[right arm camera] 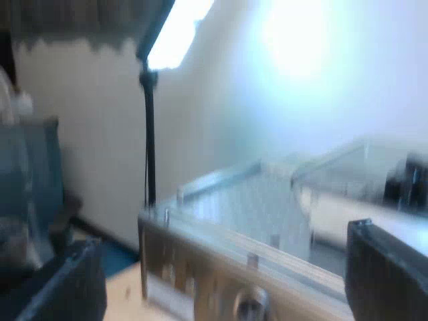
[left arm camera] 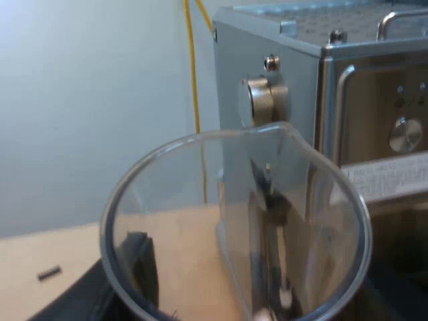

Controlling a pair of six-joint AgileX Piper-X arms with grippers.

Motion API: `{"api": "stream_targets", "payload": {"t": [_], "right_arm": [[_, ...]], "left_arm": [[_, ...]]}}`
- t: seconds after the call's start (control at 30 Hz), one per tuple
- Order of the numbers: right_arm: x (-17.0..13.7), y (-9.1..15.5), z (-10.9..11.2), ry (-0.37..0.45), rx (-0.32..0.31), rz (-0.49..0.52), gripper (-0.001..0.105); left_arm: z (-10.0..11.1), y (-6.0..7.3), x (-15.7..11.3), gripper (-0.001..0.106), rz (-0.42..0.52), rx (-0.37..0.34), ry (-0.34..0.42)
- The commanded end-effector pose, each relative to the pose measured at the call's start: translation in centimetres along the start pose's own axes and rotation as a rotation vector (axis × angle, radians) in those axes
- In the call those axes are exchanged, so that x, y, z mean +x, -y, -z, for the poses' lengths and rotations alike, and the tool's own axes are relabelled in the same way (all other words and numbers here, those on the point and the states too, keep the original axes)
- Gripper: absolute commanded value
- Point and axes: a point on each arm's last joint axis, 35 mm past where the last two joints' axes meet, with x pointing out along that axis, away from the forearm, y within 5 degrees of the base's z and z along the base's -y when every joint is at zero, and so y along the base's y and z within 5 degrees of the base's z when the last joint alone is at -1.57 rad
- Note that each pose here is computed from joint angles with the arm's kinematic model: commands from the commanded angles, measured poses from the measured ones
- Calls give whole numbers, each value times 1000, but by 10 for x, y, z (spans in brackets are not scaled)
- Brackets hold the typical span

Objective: Pour the beans into the coffee machine

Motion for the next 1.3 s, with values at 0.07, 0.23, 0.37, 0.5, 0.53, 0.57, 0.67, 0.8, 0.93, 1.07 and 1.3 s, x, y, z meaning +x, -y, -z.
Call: {"api": "stream_targets", "payload": {"t": [0.07,0.23,0.37,0.5,0.53,0.57,0.67,0.8,0.93,1.07,1.3], "right_arm": [[4,5,-9,67,-34,76,79],[15,8,-4,11,-26,247,79],[27,6,1,-6,-27,264,79],[34,3,6,-26,-9,255,79],[35,3,6,-27,9,254,79],[36,2,7,-29,23,253,79],[37,2,7,-28,30,253,79],[37,2,7,-28,30,253,79],[37,2,7,-29,30,250,79],[37,2,8,-34,28,248,79],[37,2,8,-35,28,248,79]], "left_arm": [[-8,3,-3,16,3,-3,-46],[-23,6,-6,16,7,46,-16],[-41,9,-10,16,5,58,6],[-55,12,-15,16,-6,135,20],[-62,13,-17,16,-15,153,29],[-67,14,-19,16,-21,159,39],[-78,16,-16,16,-22,161,51],[-87,17,-10,16,-16,160,48],[-110,19,11,16,29,159,30],[-128,20,31,16,37,158,22],[-156,30,63,16,91,160,20]]}}
